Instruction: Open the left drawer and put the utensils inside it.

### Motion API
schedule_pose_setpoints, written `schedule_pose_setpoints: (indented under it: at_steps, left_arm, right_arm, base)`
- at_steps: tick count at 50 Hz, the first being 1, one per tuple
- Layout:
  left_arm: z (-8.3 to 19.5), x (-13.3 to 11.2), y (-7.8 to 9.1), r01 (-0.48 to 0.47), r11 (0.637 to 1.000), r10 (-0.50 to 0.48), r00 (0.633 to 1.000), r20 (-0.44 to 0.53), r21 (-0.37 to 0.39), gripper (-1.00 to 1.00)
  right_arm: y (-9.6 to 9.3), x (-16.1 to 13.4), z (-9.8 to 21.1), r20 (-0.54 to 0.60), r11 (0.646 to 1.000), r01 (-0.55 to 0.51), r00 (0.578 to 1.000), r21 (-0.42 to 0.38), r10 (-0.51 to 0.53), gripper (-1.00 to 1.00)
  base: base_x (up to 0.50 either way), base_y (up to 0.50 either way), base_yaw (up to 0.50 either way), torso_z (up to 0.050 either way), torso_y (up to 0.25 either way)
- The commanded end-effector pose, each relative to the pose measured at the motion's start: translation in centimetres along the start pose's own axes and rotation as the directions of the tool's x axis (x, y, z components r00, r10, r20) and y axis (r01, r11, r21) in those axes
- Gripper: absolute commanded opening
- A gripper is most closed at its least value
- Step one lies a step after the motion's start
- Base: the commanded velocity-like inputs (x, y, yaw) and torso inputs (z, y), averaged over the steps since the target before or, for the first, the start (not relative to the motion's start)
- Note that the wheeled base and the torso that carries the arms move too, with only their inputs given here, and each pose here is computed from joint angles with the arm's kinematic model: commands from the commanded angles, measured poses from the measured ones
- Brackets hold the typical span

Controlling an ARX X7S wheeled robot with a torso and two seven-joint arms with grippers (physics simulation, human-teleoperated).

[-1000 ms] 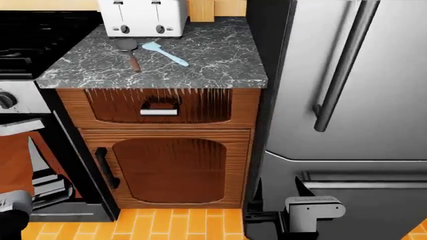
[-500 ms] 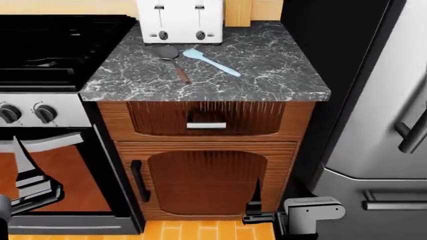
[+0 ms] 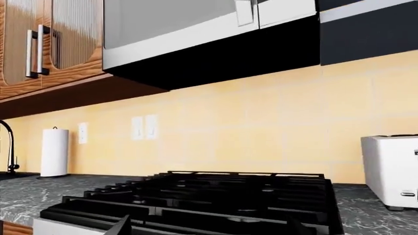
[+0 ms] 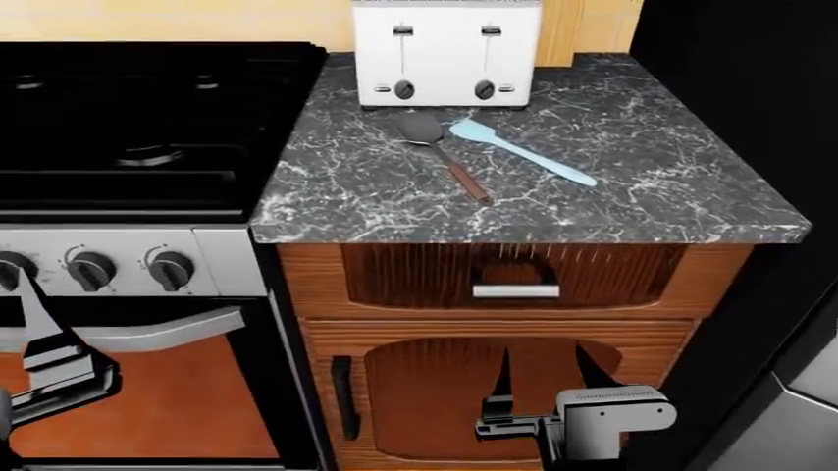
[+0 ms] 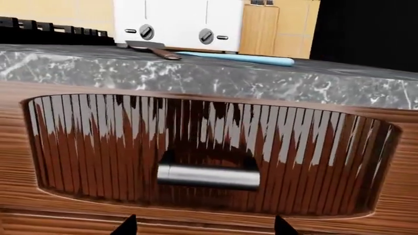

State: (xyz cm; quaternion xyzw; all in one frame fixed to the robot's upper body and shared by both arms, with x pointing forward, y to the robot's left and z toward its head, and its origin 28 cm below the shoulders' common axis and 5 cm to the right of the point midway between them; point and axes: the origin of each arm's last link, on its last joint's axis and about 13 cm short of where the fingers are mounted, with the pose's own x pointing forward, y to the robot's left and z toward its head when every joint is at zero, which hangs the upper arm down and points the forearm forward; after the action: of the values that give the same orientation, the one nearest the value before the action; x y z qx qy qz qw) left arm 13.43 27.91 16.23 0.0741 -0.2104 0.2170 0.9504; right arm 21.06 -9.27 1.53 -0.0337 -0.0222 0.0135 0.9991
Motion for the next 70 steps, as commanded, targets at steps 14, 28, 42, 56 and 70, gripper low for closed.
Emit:
schedule_pose_setpoints:
  at_steps: [14,28,42,56,70]
  left_arm:
    - [0.0,0.0,0.0,-0.002,1.0,0.002,1.0,-0.001,0.001,1.0]
    - [-0.3,0.1,0.0,-0.002,1.0,0.002,1.0,-0.01,0.004,1.0]
    - [-0.4,0.1,-0.1,-0.003,1.0,0.003,1.0,-0.014,0.012,1.0]
    - [-0.5,0.1,-0.2,-0.003,1.0,0.003,1.0,-0.015,0.014,1.0]
    - [-0.7,0.2,-0.2,-0.002,1.0,0.002,1.0,-0.02,0.004,1.0]
  right_arm:
    - [-0.3,0.5,-0.2,-0.089,0.994,0.048,0.995,0.097,-0.039,1.0]
    - [-1.3,1.9,1.8,-0.027,0.786,-0.011,0.999,0.619,0.035,1.0]
    - [-3.0,2.6,-0.2,0.143,0.242,-0.167,0.983,0.956,0.111,1.0]
    - [-3.6,2.2,-1.3,0.171,0.095,-0.174,0.985,0.98,0.039,1.0]
    - [-3.5,2.3,-1.4,0.125,0.211,-0.124,0.992,0.97,0.007,1.0]
  base:
    - [0.05,0.12,0.0,0.0,0.0]
    - [0.0,0.0,0.0,0.0,0.0]
    - [0.0,0.0,0.0,0.0,0.0]
    - [0.0,0.0,0.0,0.0,0.0]
    - [0.06,0.0,0.0,0.0,0.0]
